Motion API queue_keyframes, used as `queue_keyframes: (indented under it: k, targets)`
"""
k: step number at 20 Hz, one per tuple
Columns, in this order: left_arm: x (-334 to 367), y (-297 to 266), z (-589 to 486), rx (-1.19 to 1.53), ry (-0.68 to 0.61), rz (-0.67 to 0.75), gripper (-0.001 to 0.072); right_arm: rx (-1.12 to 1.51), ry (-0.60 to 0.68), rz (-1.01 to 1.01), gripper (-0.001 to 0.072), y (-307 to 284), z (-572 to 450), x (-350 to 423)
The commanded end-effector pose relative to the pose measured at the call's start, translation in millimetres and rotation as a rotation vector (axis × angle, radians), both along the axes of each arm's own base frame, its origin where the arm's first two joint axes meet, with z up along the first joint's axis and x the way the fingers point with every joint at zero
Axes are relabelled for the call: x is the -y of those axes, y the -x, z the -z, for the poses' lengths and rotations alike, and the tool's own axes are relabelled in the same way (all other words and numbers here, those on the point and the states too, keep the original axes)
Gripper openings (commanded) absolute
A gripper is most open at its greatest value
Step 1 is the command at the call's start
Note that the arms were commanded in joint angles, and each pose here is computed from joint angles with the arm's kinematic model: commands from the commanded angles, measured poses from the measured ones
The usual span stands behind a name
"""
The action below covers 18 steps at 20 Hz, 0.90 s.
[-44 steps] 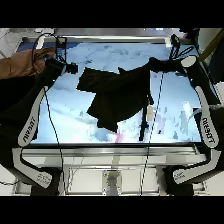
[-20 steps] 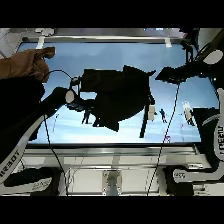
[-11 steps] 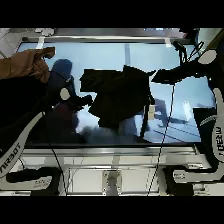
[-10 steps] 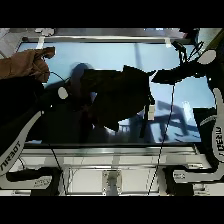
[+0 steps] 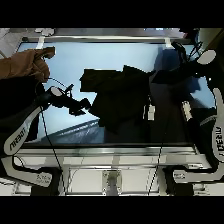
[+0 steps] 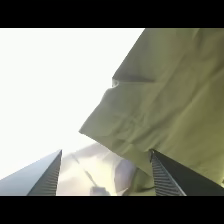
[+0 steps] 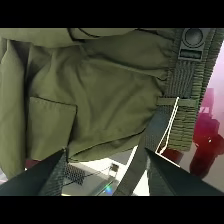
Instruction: Fold the clothes and pants, and hang the long-sleeved shirts on hangers.
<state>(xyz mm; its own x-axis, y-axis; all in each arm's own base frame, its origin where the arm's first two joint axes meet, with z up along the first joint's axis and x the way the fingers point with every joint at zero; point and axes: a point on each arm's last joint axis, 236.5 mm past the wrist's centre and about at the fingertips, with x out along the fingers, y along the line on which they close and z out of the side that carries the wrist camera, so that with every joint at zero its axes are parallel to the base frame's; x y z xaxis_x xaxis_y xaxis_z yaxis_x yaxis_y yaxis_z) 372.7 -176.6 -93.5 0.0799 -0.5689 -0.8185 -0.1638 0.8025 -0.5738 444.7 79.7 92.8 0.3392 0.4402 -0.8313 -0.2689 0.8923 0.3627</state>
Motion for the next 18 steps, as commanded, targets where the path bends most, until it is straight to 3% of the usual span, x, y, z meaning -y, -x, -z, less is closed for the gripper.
queue_keyframes:
  k: [1, 6, 7, 8, 9, 10, 16, 18]
  targets:
    - [8.2, 1.1, 4.6, 0.005, 0.048, 0.037, 0.0634, -0.001, 0.0, -0.003, 0.0528, 0.4, -0.1, -0.6]
    - [30.5, -12.4, -3.4, 0.048, 0.166, 0.012, 0.057, -0.002, -0.001, -0.001, 0.0528, 0.4, -0.1, -0.7]
    - [30.1, -17.1, -3.0, 0.059, 0.165, -0.005, 0.0482, -0.002, -0.001, 0.0, 0.0528, 0.4, -0.1, -0.7]
    - [29.3, -22.2, -3.4, 0.073, 0.163, -0.021, 0.0347, -0.002, -0.001, -0.001, 0.0527, 0.5, -0.1, -0.7]
    - [27.8, -27.8, -3.7, 0.089, 0.159, -0.04, 0.0144, -0.002, -0.001, -0.001, 0.0527, 0.5, -0.1, -0.7]
    - [26.2, -32.4, -4.6, 0.106, 0.153, -0.05, 0.0017, -0.002, -0.001, -0.001, 0.0527, 0.5, -0.1, -0.7]
    - [-3.2, -78.8, -68.3, 0.298, 0.149, -0.081, 0.0009, -0.123, 0.058, -0.066, 0.0526, 32.0, 13.6, 8.3]
    - [-34.8, -100.3, -99.0, 0.399, 0.094, -0.101, 0.0008, -0.162, 0.062, -0.085, 0.0526, 42.4, 19.4, 8.3]
